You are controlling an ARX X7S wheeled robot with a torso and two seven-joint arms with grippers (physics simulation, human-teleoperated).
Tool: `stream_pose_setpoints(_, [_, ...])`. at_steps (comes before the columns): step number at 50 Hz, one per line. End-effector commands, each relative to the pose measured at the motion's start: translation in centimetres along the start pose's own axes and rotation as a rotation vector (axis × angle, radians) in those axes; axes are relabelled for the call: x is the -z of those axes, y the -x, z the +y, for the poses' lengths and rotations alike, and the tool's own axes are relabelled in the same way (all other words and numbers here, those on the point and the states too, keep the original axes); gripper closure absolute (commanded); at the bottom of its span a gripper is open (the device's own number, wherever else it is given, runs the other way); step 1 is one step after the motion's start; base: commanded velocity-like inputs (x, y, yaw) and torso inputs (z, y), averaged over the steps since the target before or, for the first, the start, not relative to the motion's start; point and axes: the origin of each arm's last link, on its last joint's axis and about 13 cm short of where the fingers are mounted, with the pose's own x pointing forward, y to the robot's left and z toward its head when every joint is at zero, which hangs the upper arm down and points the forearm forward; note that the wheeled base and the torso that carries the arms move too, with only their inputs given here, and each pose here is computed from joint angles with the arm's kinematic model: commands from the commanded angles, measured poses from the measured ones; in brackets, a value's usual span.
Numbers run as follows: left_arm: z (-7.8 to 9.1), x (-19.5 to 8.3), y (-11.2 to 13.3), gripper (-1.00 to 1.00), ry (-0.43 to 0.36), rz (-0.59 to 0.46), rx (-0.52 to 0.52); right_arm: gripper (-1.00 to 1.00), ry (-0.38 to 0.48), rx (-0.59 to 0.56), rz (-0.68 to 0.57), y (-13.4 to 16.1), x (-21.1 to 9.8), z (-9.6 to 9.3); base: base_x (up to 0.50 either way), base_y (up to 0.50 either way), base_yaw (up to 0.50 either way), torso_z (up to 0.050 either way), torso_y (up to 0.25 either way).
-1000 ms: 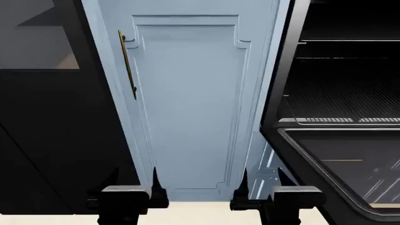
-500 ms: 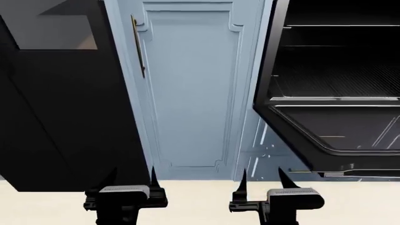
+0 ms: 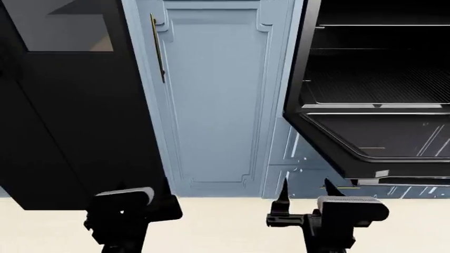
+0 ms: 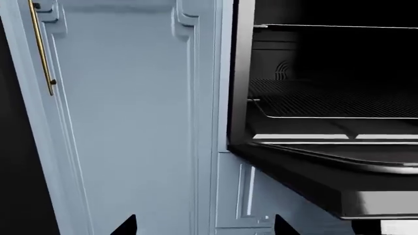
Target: Fully slide the bottom oven rack out.
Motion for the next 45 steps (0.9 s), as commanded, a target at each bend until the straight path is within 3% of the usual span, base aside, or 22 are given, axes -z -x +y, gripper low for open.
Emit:
stream_pose_setpoints(1, [-0.2, -6.4, 2.5, -1.00, -0.027, 0.061, 0.009, -1.00, -0.016, -0.028, -0.061, 2.3, -7.4, -0.8, 0.00, 0.00, 0.00, 0.000, 0.000])
stream_pose_setpoints(5, [0.1, -10.5, 3.6, -1.00, -0.070, 0.015, 0.004, -1.00, 0.023, -0.038, -0.088, 3.2, -10.4, -1.5, 0.00, 0.00, 0.00, 0.000, 0.000])
stream_pose_setpoints(7, [0.3, -12.0, 4.3, -1.00, -0.131, -0.016, -0.021, -1.00, 0.032, -0.031, -0.100, 3.3, -11.6, -2.0, 0.00, 0.00, 0.00, 0.000, 0.000])
stream_pose_setpoints(9, [0.5, -13.2, 4.7, -1.00, -0.154, -0.041, -0.035, -1.00, 0.048, 0.020, -0.118, 3.5, -12.9, -2.8, 0.00, 0.00, 0.00, 0.000, 0.000])
stream_pose_setpoints(13, [1.1, -15.4, 5.2, -1.00, -0.140, -0.045, -0.109, -1.00, 0.061, -0.018, -0.126, 5.1, -15.1, -3.3, 0.00, 0.00, 0.00, 0.000, 0.000])
stream_pose_setpoints(15, [1.3, -16.2, 6.0, -1.00, -0.133, -0.016, -0.088, -1.00, 0.056, -0.034, -0.128, 5.7, -16.0, -3.6, 0.00, 0.00, 0.00, 0.000, 0.000])
stream_pose_setpoints(19, [1.8, -17.4, 6.7, -1.00, -0.101, 0.012, -0.070, -1.00, 0.078, -0.033, -0.140, 6.4, -17.5, -4.2, 0.00, 0.00, 0.00, 0.000, 0.000])
stream_pose_setpoints(25, [1.8, -18.9, 8.2, -1.00, -0.146, -0.023, -0.041, -1.00, 0.112, -0.009, -0.170, 7.7, -18.8, -4.7, 0.00, 0.00, 0.00, 0.000, 0.000])
stream_pose_setpoints(33, [2.4, -21.3, 9.2, -1.00, -0.167, -0.056, -0.039, -1.00, 0.097, 0.010, -0.150, 8.0, -20.3, -5.6, 0.00, -0.01, 0.00, 0.000, 0.000])
stream_pose_setpoints(40, [2.9, -21.9, 9.4, -1.00, -0.190, -0.038, -0.034, -1.00, 0.133, 0.010, -0.123, 7.7, -20.7, -5.8, 0.00, -0.37, 0.00, 0.000, 0.000])
stream_pose_setpoints(45, [2.7, -22.3, 10.0, -1.00, -0.193, -0.067, 0.044, -1.00, 0.165, 0.014, -0.113, 7.9, -20.8, -5.9, 0.00, -0.50, 0.00, 0.000, 0.000])
